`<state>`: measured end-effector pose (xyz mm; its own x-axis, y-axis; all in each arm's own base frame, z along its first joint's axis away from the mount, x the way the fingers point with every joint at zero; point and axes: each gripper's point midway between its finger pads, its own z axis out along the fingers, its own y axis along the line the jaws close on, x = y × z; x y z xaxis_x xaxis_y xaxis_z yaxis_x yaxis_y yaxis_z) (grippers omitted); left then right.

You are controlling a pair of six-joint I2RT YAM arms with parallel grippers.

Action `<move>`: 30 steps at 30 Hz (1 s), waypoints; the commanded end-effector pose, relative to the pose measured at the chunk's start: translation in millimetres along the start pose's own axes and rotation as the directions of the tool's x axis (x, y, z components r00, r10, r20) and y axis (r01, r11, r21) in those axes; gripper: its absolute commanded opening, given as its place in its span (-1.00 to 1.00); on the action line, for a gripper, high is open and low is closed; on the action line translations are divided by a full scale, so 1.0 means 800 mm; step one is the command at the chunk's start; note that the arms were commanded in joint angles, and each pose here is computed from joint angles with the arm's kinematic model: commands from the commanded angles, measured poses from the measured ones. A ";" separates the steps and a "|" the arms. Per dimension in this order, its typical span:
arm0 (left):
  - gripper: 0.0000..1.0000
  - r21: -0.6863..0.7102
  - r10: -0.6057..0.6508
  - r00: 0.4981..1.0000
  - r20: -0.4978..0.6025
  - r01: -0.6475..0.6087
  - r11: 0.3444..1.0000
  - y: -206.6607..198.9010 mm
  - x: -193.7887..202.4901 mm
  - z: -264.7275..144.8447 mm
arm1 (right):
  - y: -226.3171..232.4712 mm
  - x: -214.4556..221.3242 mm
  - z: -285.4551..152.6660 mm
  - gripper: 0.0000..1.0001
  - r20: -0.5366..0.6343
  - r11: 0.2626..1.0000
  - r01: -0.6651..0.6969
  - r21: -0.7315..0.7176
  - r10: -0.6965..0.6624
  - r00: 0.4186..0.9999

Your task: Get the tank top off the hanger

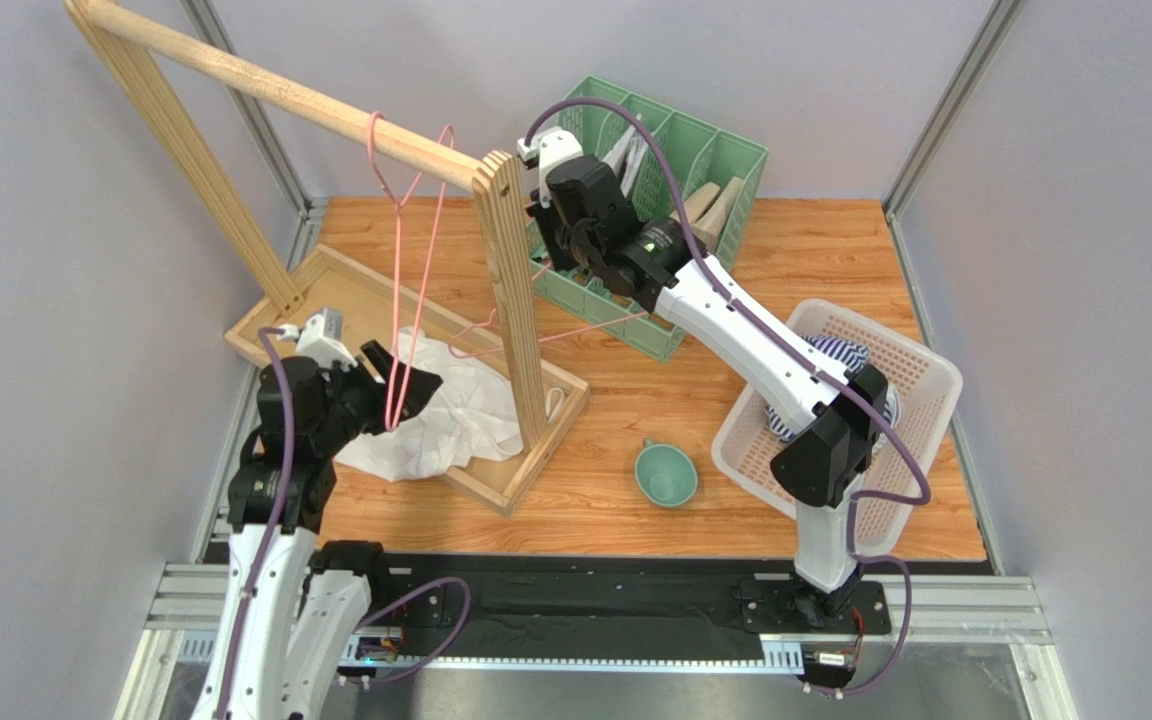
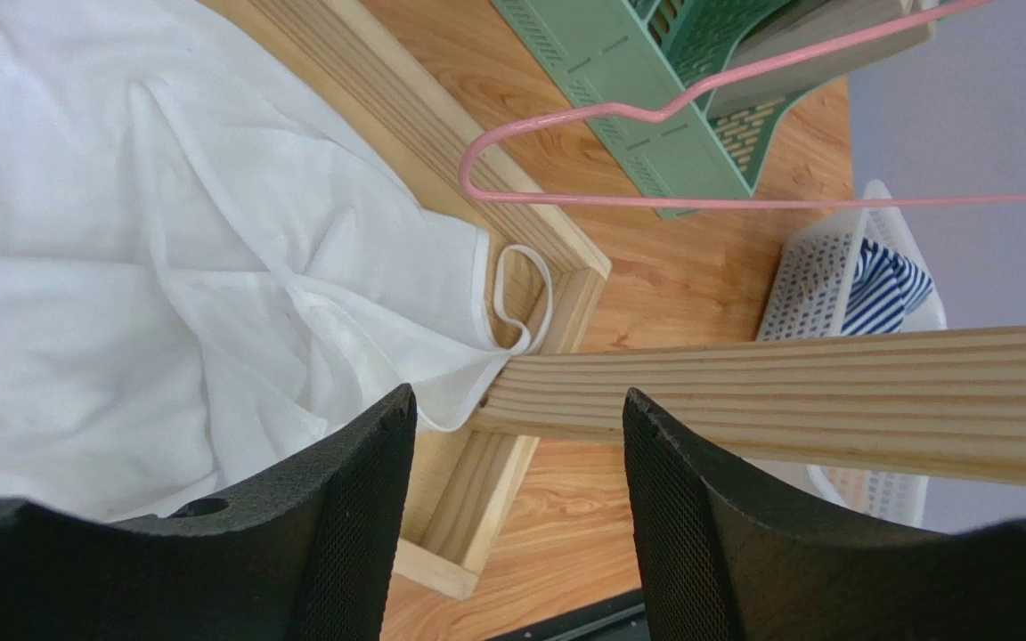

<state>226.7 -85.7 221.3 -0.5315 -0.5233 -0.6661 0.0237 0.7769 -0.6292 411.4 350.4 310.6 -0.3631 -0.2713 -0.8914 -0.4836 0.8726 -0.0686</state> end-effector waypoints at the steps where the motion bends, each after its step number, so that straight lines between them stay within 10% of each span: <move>1: 0.28 0.141 0.001 1.000 -0.030 0.003 0.990 -0.030 -0.003 0.013 | -0.009 -0.026 -0.030 -1.00 0.054 0.999 0.043 -0.015 -0.042 0.998; 13: 0.55 0.230 0.205 0.973 -0.111 -0.175 0.957 -0.043 -0.011 0.036 | 0.031 0.025 -0.050 -1.00 -0.119 0.927 0.016 -0.375 -0.065 0.991; 19: 0.55 0.520 0.206 0.949 -0.240 -0.054 0.853 -0.089 0.016 0.045 | 0.051 0.041 -0.047 -1.00 -0.170 0.875 -0.025 -0.484 -0.066 0.983; 30: 0.33 0.537 0.209 0.944 -0.257 -0.040 0.843 -0.089 0.020 0.055 | 0.109 0.028 -0.043 -1.00 -0.187 0.773 -0.112 -0.625 -0.009 0.982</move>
<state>253.7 -159.7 220.8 -0.7516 -0.2705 -0.6016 0.4114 0.5206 -0.7481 349.0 383.5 277.5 -0.5078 -0.3936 -0.7663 -0.8010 0.5431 0.2518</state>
